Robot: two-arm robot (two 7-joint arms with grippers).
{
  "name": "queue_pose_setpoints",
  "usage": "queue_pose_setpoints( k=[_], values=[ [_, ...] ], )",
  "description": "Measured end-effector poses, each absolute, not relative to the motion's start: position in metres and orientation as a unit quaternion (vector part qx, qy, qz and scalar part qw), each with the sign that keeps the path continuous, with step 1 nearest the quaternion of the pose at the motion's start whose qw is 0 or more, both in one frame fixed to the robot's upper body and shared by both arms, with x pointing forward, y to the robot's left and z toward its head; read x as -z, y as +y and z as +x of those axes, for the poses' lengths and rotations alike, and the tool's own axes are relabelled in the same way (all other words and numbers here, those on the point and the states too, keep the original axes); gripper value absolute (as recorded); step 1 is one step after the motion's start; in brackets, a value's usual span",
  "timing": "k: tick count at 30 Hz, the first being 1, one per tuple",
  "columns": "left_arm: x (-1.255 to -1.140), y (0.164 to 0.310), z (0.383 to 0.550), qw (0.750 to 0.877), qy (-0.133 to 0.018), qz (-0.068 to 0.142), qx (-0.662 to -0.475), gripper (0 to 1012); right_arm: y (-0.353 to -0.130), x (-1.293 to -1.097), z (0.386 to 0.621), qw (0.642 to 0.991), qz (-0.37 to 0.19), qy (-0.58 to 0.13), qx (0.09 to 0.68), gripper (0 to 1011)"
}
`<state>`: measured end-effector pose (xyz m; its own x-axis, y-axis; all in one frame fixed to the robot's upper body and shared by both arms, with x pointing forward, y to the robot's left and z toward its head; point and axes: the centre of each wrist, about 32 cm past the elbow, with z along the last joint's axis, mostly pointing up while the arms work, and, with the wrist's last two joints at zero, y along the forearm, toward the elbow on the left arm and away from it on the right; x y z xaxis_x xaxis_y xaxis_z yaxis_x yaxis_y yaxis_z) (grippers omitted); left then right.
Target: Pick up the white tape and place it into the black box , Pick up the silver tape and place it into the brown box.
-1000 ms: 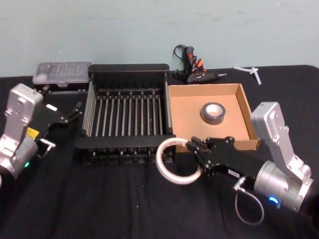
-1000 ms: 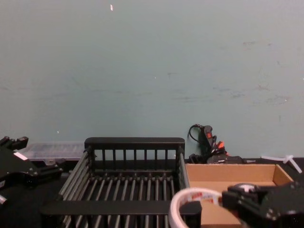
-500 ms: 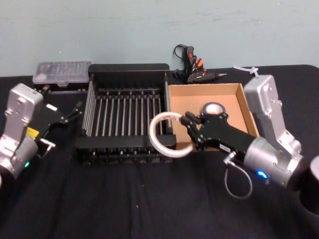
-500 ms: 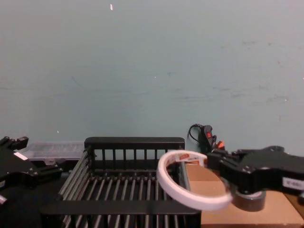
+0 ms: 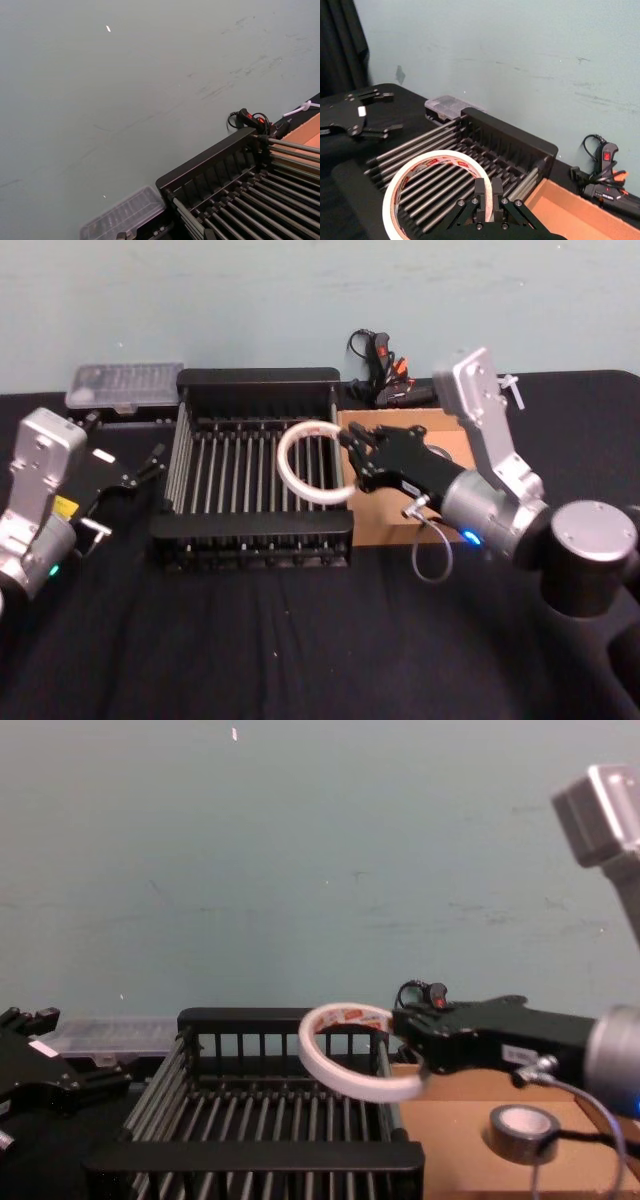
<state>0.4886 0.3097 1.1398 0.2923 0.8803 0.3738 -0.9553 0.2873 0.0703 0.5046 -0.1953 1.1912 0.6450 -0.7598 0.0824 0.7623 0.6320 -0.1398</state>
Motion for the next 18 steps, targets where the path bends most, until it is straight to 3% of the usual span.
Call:
queue_pose_setpoints(
  k=[18],
  values=[
    [-1.140, 0.310, 0.489, 0.791, -0.132, 0.142, -0.580, 1001, -0.156, -1.192, 0.555, 0.888, -0.092, -0.013, 0.449, 88]
  ],
)
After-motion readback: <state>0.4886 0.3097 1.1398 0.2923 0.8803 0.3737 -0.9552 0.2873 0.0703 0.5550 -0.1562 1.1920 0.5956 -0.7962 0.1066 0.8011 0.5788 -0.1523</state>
